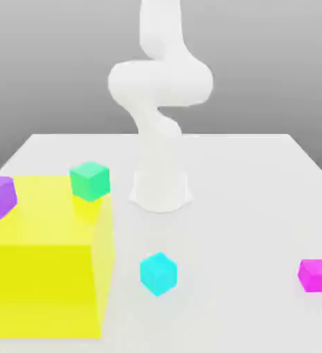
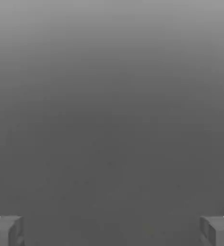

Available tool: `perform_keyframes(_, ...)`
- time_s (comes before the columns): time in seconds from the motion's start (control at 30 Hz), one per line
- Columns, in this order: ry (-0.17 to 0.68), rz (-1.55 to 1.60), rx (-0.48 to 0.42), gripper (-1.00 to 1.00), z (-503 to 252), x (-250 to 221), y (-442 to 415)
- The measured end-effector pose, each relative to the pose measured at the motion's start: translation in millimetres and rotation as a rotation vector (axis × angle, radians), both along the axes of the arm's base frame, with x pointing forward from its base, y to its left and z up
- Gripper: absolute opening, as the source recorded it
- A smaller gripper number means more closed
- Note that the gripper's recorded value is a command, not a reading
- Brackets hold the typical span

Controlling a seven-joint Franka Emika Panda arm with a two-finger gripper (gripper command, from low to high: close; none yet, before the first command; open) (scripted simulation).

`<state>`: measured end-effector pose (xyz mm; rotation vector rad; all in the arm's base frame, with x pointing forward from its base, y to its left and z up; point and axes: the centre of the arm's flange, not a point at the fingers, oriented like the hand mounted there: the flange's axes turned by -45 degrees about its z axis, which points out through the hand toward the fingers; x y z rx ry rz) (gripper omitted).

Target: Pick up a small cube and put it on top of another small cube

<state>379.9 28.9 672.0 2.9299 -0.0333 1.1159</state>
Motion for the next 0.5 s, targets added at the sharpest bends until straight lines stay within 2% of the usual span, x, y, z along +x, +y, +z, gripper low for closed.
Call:
perform_keyframes(0.23,0.193,-0.014,-0.021,0.0,-127,63,84)
perform_keyframes(0.5,0.4,0.003,-0.034,0.0,-283,68,176)
